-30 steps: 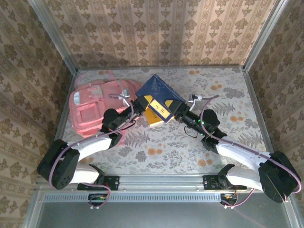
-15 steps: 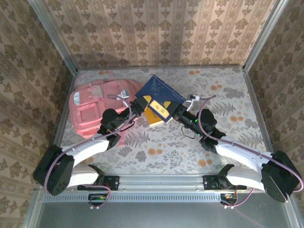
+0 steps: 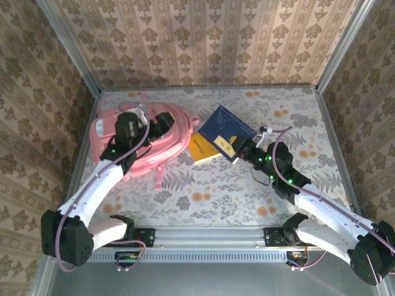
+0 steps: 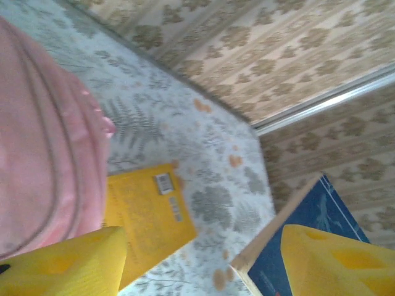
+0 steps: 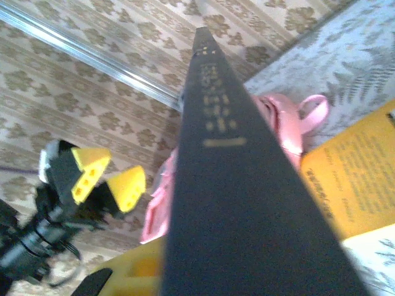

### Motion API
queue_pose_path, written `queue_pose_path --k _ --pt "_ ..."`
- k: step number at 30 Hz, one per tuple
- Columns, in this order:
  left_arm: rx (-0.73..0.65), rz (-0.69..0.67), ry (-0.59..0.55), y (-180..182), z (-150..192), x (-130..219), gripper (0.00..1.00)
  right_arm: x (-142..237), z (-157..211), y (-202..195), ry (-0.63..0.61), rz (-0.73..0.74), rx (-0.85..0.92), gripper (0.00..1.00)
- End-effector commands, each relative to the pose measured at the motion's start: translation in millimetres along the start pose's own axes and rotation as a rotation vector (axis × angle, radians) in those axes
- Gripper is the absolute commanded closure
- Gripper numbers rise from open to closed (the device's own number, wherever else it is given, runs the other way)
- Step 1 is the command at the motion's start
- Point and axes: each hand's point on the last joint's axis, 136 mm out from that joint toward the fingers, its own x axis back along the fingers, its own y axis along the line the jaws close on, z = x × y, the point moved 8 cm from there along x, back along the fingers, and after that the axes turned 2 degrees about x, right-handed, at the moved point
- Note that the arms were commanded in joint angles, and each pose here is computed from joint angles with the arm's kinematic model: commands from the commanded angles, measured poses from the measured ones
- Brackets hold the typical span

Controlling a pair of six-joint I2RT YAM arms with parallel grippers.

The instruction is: Pack the student bag

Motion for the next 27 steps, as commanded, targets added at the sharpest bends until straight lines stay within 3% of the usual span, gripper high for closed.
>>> queue_pose_path --k 1,6,14,18,27 --pt "-0.044 -0.265 0.134 36.5 0.0 -1.1 0.34 4.4 8.1 -8.1 0.078 0.037 0.071 1.0" --pt "-0.015 -0.362 0.109 60.0 -37.9 -17.4 0.37 5.4 14.0 -11.6 0.12 0.038 0.092 1.0" --pt "0.029 -0.288 0.17 81.5 -70.7 -67.3 0.51 15.4 11.6 -16.8 0.111 0.071 0.153 1.0" --pt "0.033 -0.255 0.216 85.7 -76.6 -87.9 0.63 16.0 11.3 -19.8 0.121 0.077 0.159 1.0" --pt "0.064 -0.268 0.273 101.0 -72.0 -110.1 0.66 17.4 4.1 -28.7 0.116 0.104 0.156 1.0"
